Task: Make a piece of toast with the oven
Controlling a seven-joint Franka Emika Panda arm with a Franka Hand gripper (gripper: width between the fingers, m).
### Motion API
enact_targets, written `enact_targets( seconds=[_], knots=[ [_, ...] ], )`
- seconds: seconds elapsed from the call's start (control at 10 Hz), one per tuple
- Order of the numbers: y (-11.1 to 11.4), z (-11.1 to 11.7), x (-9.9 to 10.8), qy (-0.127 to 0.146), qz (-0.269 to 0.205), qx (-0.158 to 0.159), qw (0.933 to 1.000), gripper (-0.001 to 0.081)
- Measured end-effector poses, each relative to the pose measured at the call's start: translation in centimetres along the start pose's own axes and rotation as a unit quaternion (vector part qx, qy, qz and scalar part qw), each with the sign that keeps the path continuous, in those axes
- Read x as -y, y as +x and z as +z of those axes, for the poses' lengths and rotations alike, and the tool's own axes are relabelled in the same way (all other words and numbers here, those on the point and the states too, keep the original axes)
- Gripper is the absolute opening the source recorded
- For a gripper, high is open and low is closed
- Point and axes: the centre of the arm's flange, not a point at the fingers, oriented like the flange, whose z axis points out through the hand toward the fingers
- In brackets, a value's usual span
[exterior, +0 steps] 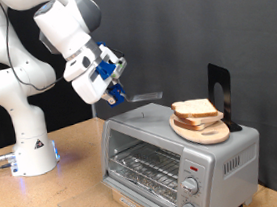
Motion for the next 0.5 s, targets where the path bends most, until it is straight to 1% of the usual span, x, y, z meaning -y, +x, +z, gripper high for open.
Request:
enact_targets(
  seconds=[0.2, 0.5],
  knots=[
    [0.54, -0.40, -1.08, -0.002, 0.010, -0.004, 0.9999, 0.0479],
    [1.15, -0.75, -1.54, -0.002, 0.012, -0.017, 0.9998, 0.0478]
  ],
)
